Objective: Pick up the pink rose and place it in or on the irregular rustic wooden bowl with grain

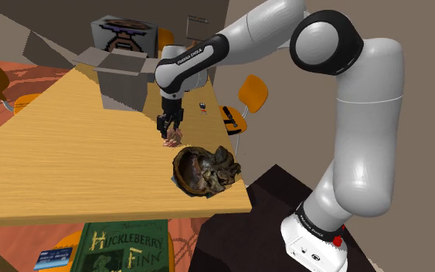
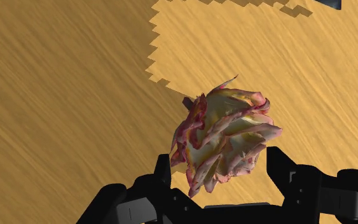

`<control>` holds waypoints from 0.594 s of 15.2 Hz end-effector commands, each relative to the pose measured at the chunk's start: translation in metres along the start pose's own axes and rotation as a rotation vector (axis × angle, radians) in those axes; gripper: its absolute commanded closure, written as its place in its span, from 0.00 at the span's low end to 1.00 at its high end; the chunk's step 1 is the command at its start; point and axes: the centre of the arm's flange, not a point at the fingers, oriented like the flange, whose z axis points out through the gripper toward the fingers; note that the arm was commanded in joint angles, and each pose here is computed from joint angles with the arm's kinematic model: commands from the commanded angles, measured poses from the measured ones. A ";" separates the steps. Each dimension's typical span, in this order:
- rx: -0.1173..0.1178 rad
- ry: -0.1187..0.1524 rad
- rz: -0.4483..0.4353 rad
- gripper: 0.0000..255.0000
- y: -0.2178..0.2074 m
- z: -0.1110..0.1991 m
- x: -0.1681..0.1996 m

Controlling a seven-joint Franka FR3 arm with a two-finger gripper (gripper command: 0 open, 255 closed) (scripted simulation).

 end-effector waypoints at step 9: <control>0.002 -0.009 0.000 1.00 -0.005 -0.028 -0.004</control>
